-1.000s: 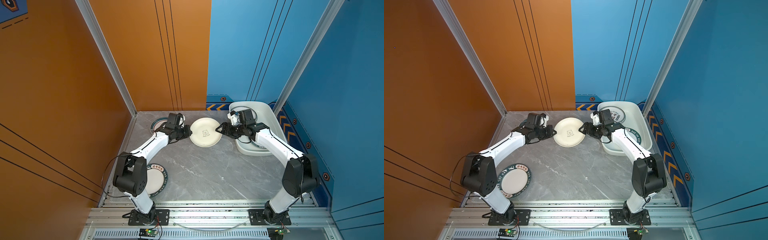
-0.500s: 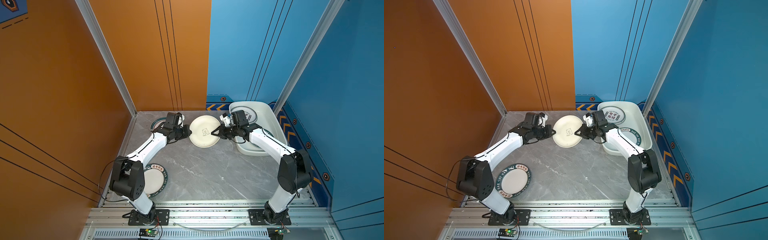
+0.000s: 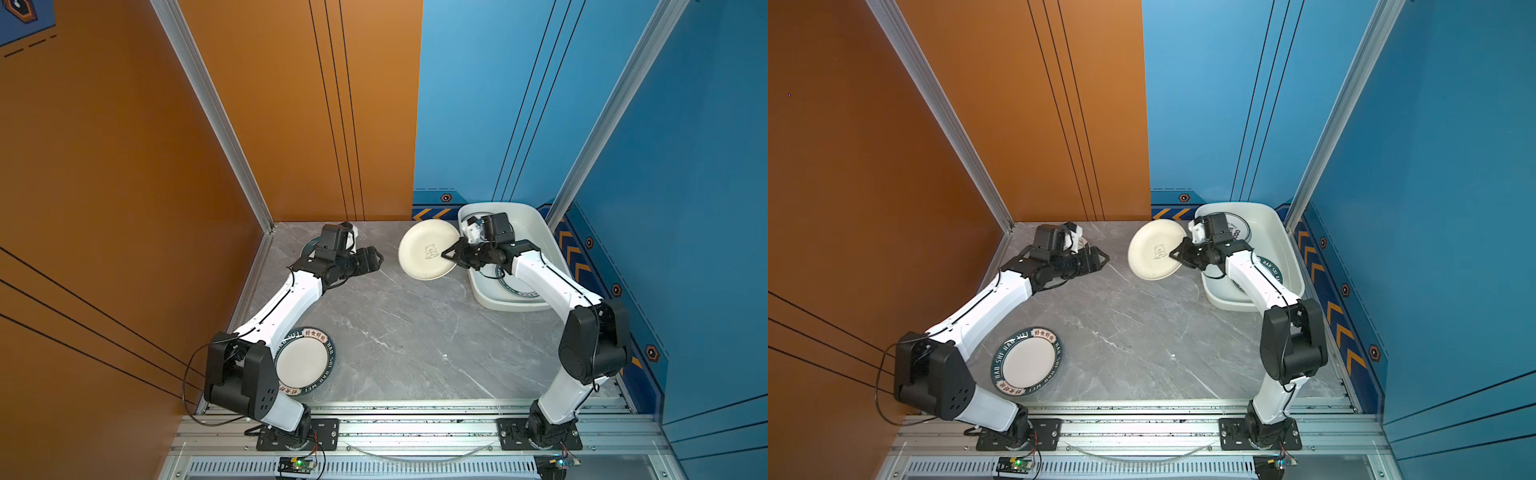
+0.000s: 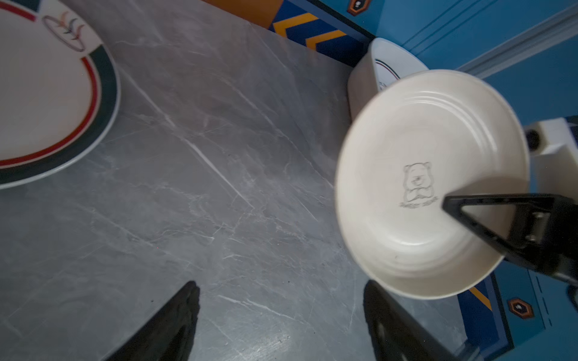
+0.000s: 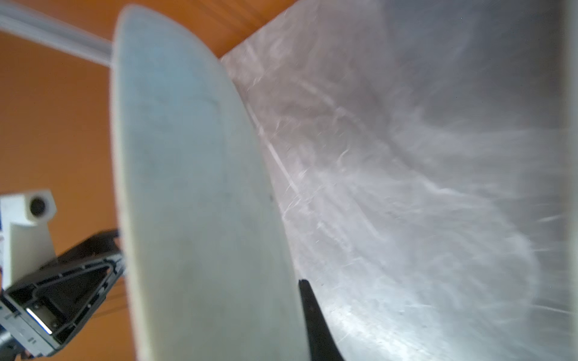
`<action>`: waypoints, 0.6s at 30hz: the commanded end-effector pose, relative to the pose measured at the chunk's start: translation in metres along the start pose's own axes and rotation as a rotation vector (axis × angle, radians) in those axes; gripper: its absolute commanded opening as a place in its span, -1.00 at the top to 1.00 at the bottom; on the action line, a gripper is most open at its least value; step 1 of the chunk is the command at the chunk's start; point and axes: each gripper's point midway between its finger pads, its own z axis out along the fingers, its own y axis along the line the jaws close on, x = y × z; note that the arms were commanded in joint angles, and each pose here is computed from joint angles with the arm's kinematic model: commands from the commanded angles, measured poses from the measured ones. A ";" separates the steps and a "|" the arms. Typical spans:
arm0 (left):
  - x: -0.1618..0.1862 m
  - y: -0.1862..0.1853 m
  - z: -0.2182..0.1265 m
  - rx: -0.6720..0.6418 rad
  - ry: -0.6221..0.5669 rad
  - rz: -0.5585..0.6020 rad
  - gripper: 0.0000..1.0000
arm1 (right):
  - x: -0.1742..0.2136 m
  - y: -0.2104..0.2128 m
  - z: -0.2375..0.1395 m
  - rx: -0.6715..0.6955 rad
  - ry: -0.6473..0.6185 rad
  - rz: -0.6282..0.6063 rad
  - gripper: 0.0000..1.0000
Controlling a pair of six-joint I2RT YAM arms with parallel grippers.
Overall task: Place the plates into the plastic bin on the countertop
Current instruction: 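Carry the bear plate into the bin with right gripper while left gripper withdraws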
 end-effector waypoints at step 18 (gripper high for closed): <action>0.005 0.210 0.008 -0.332 -0.049 -0.387 -0.69 | -0.184 -0.185 -0.053 0.285 -0.400 0.381 1.00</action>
